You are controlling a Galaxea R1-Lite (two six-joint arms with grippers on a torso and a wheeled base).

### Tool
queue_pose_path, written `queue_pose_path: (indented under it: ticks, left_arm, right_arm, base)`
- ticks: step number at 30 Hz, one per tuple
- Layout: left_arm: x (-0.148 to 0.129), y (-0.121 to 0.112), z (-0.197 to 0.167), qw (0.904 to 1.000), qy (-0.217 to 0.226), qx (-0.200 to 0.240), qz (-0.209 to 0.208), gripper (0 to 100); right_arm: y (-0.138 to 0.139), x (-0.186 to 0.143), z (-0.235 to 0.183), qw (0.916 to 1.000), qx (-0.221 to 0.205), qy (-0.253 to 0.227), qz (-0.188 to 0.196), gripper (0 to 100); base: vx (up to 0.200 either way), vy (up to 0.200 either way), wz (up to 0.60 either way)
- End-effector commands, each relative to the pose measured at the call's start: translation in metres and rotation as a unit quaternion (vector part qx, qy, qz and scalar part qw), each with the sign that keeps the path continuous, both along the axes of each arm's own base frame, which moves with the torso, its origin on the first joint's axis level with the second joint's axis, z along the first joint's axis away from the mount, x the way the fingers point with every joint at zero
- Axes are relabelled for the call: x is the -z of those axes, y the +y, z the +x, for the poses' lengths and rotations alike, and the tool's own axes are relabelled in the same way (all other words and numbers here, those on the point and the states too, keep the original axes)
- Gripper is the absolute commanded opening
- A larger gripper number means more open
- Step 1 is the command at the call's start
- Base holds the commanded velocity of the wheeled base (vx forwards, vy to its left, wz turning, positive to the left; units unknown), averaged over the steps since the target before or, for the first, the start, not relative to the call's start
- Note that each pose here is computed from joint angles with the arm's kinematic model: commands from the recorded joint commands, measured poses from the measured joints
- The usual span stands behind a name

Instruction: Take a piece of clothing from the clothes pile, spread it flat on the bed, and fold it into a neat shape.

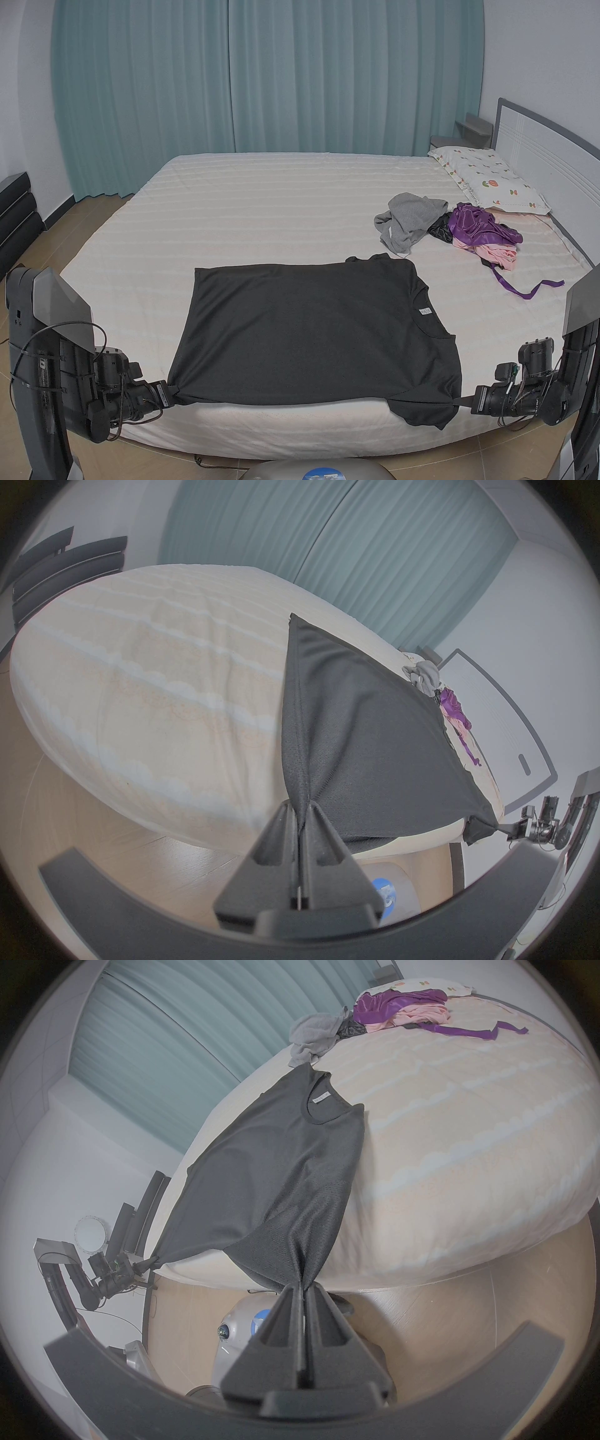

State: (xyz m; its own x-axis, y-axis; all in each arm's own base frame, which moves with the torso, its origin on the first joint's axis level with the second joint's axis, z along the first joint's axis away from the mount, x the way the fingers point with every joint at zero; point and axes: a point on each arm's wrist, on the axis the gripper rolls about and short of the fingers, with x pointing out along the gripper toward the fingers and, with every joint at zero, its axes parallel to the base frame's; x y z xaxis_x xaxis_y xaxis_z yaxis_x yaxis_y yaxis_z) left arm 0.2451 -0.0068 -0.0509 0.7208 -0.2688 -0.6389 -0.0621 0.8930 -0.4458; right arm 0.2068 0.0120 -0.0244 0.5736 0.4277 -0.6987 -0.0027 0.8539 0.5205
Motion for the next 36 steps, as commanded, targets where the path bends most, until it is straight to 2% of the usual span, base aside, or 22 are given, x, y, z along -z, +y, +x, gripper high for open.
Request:
queue_pose_path:
  ticks: [1, 6, 13, 25, 36]
  left_arm:
    - [0.0, 0.0, -0.002, 1.0, -0.003, 0.006, 0.007, 0]
    - [-0.001, 0.0, -0.007, 0.9999, 0.005, 0.007, 0.008, 0]
    - [0.0, 0.001, -0.016, 0.9991, 0.016, 0.026, 0.029, 0]
    - [-0.009, 0.0, -0.032, 0.9967, 0.022, 0.054, 0.056, 0]
    - [-0.016, 0.0, -0.039, 0.9953, 0.042, 0.062, 0.063, 0]
  right_arm:
    - [0.0, 0.0, -0.008, 1.0, -0.001, 0.008, -0.001, 0]
    - [-0.003, -0.001, -0.01, 0.9999, 0.004, 0.014, -0.002, 0]
    - [-0.003, -0.002, -0.02, 0.9987, -0.02, 0.043, -0.021, 0]
    - [-0.004, -0.013, -0.032, 0.997, -0.037, 0.059, -0.033, 0]
    - [-0.005, -0.017, -0.039, 0.9954, -0.044, 0.073, -0.043, 0]
  base:
    - [0.0, 0.0, 0.0]
    - [0.0, 0.0, 0.0]
    - [0.0, 0.0, 0.0]
    - [0.0, 0.0, 0.0]
    - [0.0, 0.0, 0.0]
